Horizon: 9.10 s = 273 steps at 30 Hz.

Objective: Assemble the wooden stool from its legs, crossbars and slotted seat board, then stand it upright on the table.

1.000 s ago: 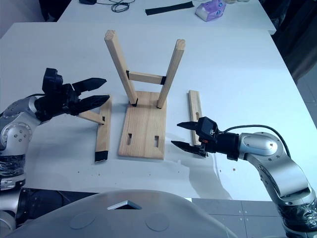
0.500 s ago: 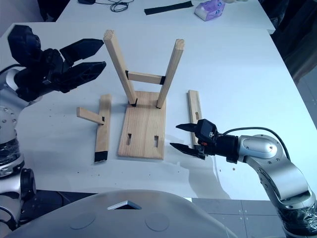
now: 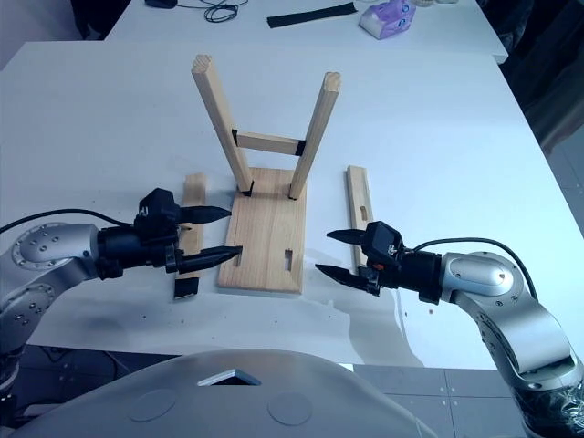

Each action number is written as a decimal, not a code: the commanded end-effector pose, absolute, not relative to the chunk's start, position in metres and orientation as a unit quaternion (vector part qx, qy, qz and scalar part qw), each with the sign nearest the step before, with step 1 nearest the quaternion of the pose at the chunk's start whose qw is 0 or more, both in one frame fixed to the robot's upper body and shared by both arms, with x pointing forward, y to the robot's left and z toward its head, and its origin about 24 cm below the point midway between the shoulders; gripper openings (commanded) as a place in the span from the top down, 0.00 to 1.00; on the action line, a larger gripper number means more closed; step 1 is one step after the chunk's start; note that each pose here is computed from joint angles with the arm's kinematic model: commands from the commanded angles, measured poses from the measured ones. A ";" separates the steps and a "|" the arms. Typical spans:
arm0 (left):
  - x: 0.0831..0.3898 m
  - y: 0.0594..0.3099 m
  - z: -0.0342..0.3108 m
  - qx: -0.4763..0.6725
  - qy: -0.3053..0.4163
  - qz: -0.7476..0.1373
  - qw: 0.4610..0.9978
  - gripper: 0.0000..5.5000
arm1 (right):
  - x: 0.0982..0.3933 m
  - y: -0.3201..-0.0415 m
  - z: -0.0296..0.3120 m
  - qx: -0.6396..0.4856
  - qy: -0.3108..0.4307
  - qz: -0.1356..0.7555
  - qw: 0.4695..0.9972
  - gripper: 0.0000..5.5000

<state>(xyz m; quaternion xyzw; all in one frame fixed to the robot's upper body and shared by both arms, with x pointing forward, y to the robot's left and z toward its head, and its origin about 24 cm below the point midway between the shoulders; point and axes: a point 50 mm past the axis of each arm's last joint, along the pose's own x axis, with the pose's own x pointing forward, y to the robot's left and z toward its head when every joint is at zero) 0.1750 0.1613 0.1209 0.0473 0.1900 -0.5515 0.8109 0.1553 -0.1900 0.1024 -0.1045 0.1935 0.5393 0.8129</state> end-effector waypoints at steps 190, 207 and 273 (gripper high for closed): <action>0.201 0.185 0.053 0.086 0.378 -0.286 0.876 0.21 | 0.149 -0.187 0.090 -0.121 0.192 0.510 0.830 0.46; 0.193 0.191 0.043 0.065 0.404 -0.307 0.859 0.49 | 0.146 -0.181 0.087 -0.116 0.197 0.511 0.829 0.46; 0.216 0.126 0.193 -0.103 0.001 -0.702 0.705 0.76 | 0.211 -0.177 0.244 0.134 -0.010 0.673 0.727 0.36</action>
